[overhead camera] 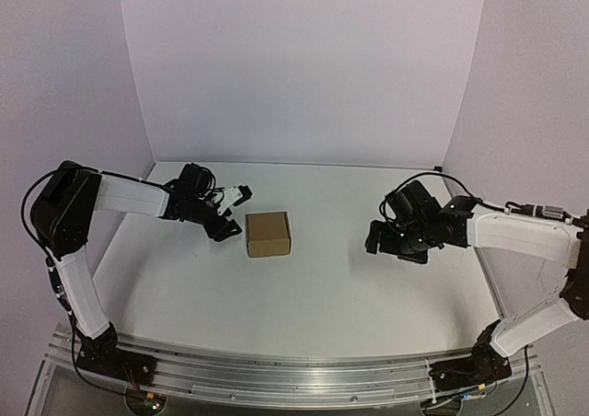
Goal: Fold the paper box
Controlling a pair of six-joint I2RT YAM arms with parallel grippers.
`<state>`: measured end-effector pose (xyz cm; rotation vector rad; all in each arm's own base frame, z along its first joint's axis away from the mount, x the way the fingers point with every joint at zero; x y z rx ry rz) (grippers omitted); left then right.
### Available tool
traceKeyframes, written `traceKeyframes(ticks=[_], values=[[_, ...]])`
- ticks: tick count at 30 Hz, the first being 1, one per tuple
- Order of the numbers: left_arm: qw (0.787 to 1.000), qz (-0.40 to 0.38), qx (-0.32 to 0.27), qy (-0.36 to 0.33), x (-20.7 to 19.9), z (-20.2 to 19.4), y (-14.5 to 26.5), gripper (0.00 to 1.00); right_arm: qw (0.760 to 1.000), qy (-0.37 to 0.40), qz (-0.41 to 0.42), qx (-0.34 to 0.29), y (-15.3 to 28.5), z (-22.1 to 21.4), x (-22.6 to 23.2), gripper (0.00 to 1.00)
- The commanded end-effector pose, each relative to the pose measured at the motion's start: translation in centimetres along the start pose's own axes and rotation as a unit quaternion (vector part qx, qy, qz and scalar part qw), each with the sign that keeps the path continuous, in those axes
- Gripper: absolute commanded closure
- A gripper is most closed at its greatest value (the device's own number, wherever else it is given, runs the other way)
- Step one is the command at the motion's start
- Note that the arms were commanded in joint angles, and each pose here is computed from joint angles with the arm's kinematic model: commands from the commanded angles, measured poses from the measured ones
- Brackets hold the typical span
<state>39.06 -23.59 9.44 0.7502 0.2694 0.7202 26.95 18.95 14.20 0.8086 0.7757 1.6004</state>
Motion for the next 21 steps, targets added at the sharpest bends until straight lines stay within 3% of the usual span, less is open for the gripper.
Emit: traceKeyframes(ticks=[1,4,8,9,11,19,21], values=[[0.988,0.009,-0.082,0.128,3.1,3.5,5.9,0.27,0.995,0.055,-0.041,-0.079,0.9,3.5,-3.7,0.02],[0.969,0.038,-0.119,0.212,5.3,2.6,8.7,0.17,0.985,0.067,-0.064,-0.149,1.2,4.6,-7.2,0.02],[0.937,0.151,-0.152,0.277,7.5,0.4,11.3,0.01,0.959,0.099,-0.109,-0.244,1.4,3.5,-10.9,0.02],[0.921,0.202,-0.157,0.295,8.5,-1.0,12.0,0.0,0.955,0.098,-0.116,-0.257,1.3,2.9,-11.6,0.02],[0.898,0.234,-0.175,0.33,9.1,-2.9,13.4,0.0,0.95,0.085,-0.126,-0.272,1.2,1.3,-13.0,0.02],[0.853,0.254,-0.238,0.388,9.2,-8.5,15.9,0.01,0.945,0.072,-0.138,-0.287,0.5,-1.6,-14.6,0.02],[0.851,0.255,-0.247,0.386,9.0,-9.1,16.2,0.01,0.942,0.079,-0.15,-0.29,0.5,-1.5,-14.8,0.02]])
Point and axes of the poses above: each gripper's point midway between its finger pads, its own y axis back along the fingers, its own x axis along the line the jaws close on, z = x × y, the point moved 3 cm from there along y, back along the fingers, and after that the axes turned 15 degrees about y, right-handed, at the moved point
